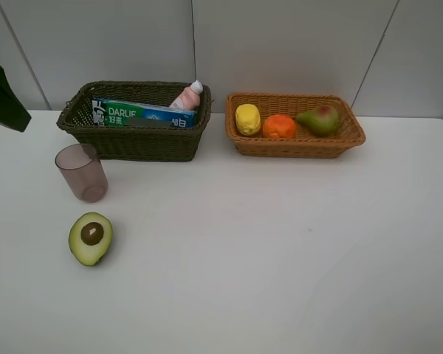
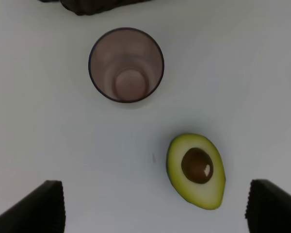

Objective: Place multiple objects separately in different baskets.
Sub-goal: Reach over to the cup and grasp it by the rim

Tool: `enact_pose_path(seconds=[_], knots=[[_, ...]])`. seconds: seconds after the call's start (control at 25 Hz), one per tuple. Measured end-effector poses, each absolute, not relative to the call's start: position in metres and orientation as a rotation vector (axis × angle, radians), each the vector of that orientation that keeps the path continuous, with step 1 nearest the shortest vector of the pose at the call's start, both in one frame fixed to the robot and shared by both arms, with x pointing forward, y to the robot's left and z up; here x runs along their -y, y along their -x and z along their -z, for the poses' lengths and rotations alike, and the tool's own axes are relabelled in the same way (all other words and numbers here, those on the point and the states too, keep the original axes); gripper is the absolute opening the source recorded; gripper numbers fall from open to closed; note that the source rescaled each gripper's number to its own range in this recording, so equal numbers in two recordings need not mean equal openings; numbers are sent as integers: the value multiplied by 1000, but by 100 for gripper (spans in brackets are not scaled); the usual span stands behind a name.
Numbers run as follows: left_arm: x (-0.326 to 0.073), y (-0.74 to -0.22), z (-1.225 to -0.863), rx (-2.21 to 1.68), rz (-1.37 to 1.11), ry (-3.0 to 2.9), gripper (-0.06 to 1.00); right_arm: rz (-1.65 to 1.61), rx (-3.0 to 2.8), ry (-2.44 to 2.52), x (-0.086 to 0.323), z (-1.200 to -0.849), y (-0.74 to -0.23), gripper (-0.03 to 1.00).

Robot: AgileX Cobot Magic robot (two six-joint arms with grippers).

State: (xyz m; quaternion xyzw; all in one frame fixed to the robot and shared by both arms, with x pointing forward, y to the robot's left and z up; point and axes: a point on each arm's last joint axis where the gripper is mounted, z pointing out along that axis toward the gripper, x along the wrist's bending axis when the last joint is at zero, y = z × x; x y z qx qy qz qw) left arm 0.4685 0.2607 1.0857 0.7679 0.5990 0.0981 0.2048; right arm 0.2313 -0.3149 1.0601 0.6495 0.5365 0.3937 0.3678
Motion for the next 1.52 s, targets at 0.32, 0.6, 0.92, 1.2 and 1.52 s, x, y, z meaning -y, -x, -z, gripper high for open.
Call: enact_pose_path(seconds=[0.32, 0.6, 0.92, 1.2, 1.52], knots=[[-256, -515, -1033, -1662, -198, -2267, 98, -1011, -1378, -1668, 315, -1060, -231, 100], [-236, -536, -999, -1558, -195, -2365, 98, -1011, -1378, -1668, 315, -1060, -231, 100], [-217, -550, -965, -1488, -176, -2438, 98, -1011, -1378, -1668, 315, -1060, -231, 100], [-214, -559, -940, -1458, -167, -2486, 98, -1011, -1378, -1668, 315, -1060, -231, 100], [-213, -565, -920, -1474, -131, -2512, 98, -1012, -1378, -1669, 315, -1060, -231, 100]])
